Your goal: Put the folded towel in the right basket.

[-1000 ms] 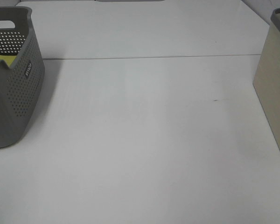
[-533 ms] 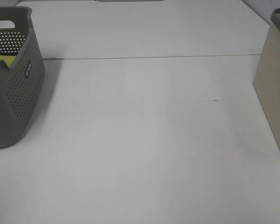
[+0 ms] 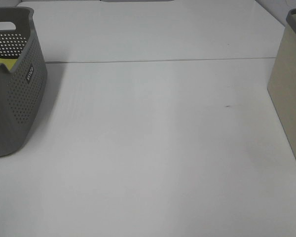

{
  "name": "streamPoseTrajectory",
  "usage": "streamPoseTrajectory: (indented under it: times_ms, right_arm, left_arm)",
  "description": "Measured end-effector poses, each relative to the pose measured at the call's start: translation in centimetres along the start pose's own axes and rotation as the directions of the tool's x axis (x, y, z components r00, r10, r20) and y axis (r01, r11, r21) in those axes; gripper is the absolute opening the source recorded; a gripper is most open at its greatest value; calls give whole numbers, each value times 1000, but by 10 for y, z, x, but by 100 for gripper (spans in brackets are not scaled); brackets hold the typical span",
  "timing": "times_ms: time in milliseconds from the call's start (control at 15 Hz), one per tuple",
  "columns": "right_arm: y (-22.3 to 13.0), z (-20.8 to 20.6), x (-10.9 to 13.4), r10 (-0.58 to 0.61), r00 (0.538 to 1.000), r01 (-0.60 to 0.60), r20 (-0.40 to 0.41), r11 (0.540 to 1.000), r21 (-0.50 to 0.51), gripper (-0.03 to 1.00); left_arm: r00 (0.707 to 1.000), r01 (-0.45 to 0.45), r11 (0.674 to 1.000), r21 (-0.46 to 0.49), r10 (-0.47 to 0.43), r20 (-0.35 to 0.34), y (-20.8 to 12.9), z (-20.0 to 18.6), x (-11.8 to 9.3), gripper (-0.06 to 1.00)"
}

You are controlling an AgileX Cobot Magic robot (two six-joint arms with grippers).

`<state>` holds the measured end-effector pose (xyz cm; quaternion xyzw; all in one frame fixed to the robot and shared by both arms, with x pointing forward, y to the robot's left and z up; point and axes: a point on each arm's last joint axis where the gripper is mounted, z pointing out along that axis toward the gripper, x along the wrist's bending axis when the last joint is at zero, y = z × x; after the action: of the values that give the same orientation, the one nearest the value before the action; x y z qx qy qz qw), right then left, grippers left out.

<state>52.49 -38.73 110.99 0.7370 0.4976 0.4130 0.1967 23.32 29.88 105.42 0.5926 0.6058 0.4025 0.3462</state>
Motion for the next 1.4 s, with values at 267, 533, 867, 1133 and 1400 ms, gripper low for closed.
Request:
streamPoseTrajectory:
  times_ms: [267,533,867,1133,1400]
  right_arm:
    - [-27,-22,100,-363,897,364,-254,930,-42,83]
    - [-80,-89,164,-591,623,654,-512,753,-73,83]
    - [-120,-162,131,-576,678,656,-457,754,24,82]
    - [-153,-205,89,-590,760,601,-273,798,-49,82]
    - [-211,-236,35,-591,797,551,-126,796,-251,81]
  left_arm:
    - [1000,0,1000,0,0,0,0,0,0,99]
    - [1000,0,1000,0,0,0,0,0,0,99]
    - [1000,0,1000,0,0,0,0,0,0,99]
    - [1000,0,1000,0,0,0,0,0,0,99]
    - [1000,0,1000,0,0,0,0,0,0,99]
